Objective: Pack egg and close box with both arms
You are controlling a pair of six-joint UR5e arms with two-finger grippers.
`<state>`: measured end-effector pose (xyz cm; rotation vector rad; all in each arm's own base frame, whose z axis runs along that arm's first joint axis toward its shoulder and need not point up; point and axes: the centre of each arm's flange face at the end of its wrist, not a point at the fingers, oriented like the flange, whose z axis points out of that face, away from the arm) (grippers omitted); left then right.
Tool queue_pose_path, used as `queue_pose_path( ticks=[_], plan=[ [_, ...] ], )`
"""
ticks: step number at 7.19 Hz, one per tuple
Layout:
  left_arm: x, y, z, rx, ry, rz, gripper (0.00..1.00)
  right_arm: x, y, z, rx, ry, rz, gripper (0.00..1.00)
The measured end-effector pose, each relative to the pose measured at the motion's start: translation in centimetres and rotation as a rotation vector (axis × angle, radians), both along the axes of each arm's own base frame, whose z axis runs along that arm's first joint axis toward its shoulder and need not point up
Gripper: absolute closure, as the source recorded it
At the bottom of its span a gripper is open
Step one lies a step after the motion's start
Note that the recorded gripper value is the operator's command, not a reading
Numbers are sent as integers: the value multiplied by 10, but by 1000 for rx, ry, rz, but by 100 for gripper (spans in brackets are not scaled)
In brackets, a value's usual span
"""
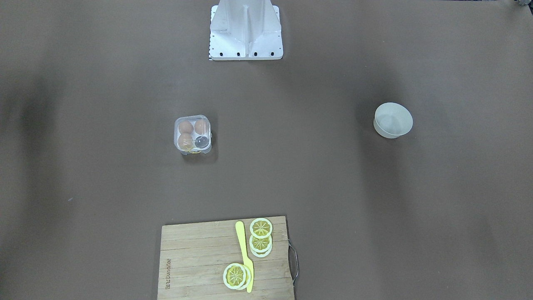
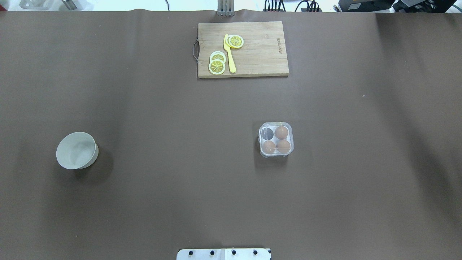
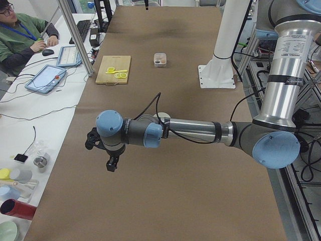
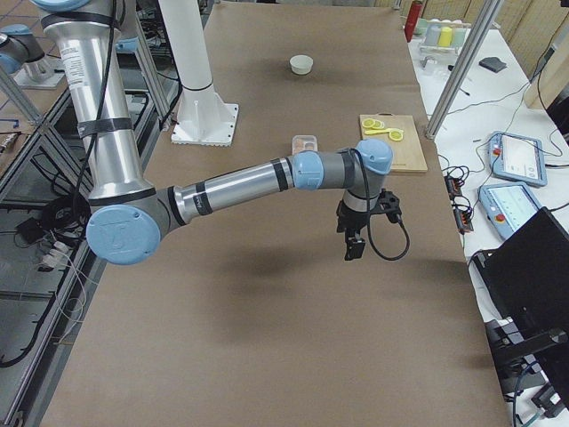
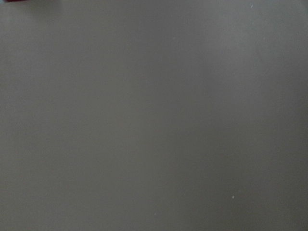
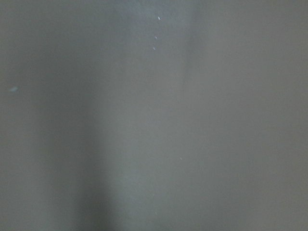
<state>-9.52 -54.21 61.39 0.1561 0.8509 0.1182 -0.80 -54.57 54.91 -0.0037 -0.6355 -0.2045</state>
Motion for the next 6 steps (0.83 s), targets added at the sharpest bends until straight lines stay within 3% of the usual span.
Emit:
queue_pose_path(
  ticks=[1,3,6],
  plan=[
    [1,20,12,-21,-15,3,1,7,17,23,-15,4,-13,0],
    [-2,50,30,-43,-95,5,1,13,48,59,7,-3,-19,0],
    [1,56,23,-35,-59,0,1,12,75,82,36,-67,-21,0]
  ],
)
